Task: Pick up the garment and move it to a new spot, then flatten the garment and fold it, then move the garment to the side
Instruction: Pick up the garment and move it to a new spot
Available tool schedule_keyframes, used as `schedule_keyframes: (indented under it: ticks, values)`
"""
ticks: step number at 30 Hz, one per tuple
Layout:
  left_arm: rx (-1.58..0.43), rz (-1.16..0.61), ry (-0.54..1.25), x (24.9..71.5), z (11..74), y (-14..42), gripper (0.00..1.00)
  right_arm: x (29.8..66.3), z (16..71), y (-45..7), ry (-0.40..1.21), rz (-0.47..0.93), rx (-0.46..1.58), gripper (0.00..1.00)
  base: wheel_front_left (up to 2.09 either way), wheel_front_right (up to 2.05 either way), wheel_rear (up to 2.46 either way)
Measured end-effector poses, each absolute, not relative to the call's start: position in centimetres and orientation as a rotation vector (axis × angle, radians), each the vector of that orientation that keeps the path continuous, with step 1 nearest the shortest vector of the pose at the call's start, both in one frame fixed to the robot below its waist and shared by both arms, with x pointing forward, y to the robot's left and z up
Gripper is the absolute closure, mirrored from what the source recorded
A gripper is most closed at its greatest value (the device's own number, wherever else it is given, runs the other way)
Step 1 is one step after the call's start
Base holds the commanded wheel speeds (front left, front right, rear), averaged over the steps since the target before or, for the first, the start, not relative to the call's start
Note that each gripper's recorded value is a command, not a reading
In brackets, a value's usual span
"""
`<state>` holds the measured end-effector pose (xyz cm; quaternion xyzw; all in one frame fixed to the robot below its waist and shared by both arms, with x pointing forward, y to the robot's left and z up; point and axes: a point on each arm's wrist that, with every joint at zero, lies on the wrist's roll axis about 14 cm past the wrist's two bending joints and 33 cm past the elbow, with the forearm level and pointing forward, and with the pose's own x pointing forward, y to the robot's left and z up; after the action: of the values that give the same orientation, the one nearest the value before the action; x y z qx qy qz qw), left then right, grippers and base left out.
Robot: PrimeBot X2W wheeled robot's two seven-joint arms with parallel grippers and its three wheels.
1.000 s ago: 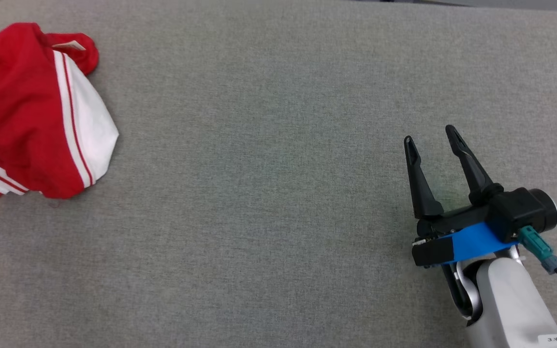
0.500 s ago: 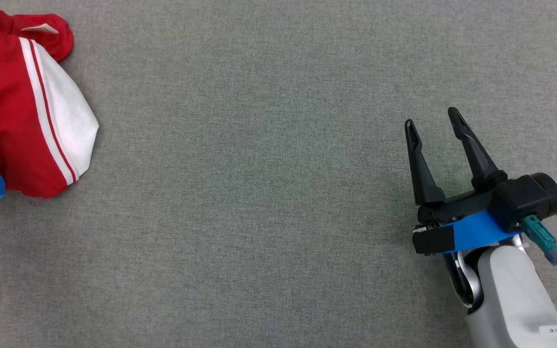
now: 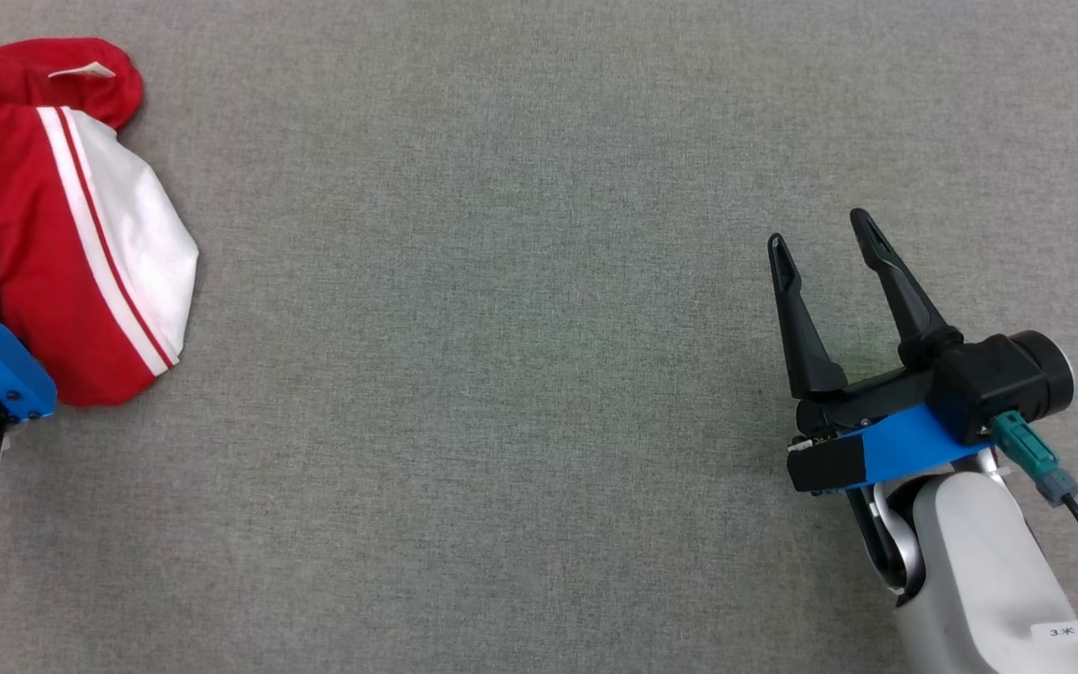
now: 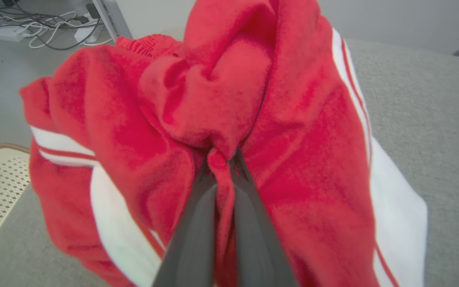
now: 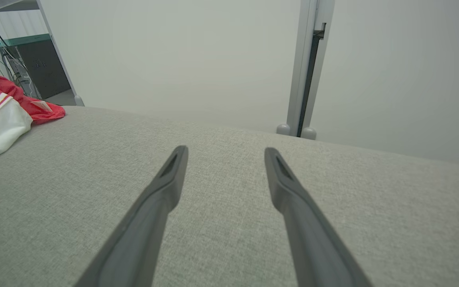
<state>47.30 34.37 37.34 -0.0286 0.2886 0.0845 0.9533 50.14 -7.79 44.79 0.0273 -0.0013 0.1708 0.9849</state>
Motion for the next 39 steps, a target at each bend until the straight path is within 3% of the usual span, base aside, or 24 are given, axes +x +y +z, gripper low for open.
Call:
schedule_keyframes:
  ticks: [13,18,31,39]
  values:
    - [0.071,0.091,0.21,51.8,48.3,34.0,1.0,49.1,47.5,-8.3,-0.041,0.328,0.087,0.0,0.0,0.0,0.0]
    - [0.127,0.001,0.024,53.9,54.7,31.4,1.0,48.4,49.0,-9.3,-0.065,0.303,0.103,0.0,0.0,0.0,0.0]
    - [0.194,-0.327,-0.382,56.9,69.7,17.3,1.0,45.5,50.7,-14.9,-0.092,0.16,0.132,0.0,0.0,0.0,0.0]
    - [0.137,-0.543,-0.477,56.9,72.7,7.4,1.0,43.5,51.1,-19.5,-0.098,0.034,0.136,0.0,0.0,0.0,0.0]
